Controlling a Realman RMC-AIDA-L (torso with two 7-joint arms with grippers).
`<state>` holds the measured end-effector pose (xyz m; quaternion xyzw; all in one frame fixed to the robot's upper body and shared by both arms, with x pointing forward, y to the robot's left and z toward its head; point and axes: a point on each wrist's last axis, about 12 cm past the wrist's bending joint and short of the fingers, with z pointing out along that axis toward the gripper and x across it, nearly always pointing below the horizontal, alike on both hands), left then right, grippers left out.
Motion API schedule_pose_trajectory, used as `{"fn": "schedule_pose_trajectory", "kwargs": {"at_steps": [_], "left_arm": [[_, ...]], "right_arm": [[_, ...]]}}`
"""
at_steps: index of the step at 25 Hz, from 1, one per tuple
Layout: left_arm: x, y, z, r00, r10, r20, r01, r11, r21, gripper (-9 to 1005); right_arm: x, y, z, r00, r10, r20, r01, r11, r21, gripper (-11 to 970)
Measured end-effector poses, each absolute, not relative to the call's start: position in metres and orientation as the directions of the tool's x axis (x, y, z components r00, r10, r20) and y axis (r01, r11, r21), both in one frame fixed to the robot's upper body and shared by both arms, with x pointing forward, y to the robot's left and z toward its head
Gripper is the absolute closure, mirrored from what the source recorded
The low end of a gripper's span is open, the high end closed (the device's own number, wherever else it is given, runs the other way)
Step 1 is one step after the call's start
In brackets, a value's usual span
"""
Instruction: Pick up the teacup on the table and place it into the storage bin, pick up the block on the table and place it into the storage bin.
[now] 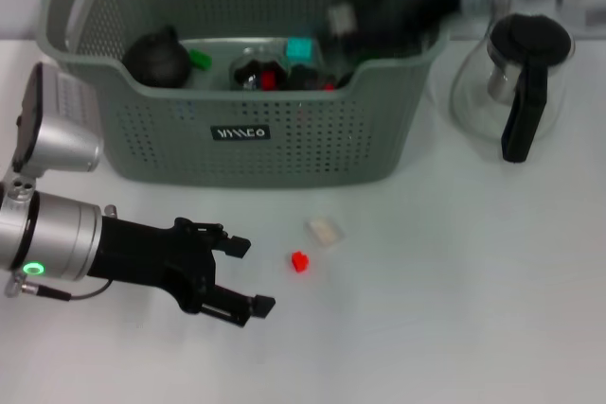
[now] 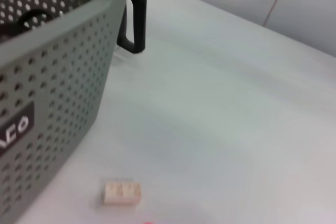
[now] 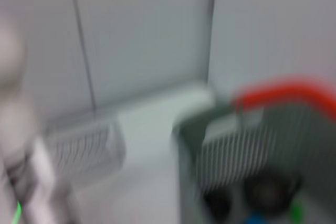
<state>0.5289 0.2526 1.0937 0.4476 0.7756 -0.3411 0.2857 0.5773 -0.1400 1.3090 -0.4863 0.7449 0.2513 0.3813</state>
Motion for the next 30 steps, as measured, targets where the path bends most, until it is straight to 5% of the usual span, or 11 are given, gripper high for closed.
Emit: {"fn": "schedule_pose_trajectory", "kwargs": {"at_steps": [4, 10, 12, 21, 30], "left_arm": [[0.533, 0.246, 1.097, -0.423, 0.494, -0.760, 0.895, 0.356, -0.268, 120], [0.537, 0.237, 1.098, -0.415, 0.491, -0.766, 0.899, 0.352, -0.262, 131], [0.538, 0.237, 1.099, -0.412, 0.491, -0.767, 0.900, 0.352, -0.258, 134], [0.554, 0.224, 1.111, -0.346, 0.530, -0.774, 0.927, 0.322, -0.194, 149], [0.569, 0.190, 1.109, -0.278, 0.685, -0.674, 0.949, 0.306, -0.081, 165]], "right_arm": [[0.613, -0.144, 1.351, -0.221, -0.382, -0.897, -0.882, 0.471, 0.017, 515], [0.657, -0.161, 1.330, -0.295, -0.355, -0.887, -0.815, 0.578, 0.039, 516], [0.657, -0.167, 1.321, -0.281, -0.362, -0.889, -0.817, 0.576, 0.024, 443], [0.584, -0.202, 1.294, -0.088, -0.234, -0.968, -0.951, 0.310, 0.012, 129], [0.528, -0.240, 1.211, -0.218, -0.337, -0.916, -0.971, 0.172, 0.168, 24]]}}
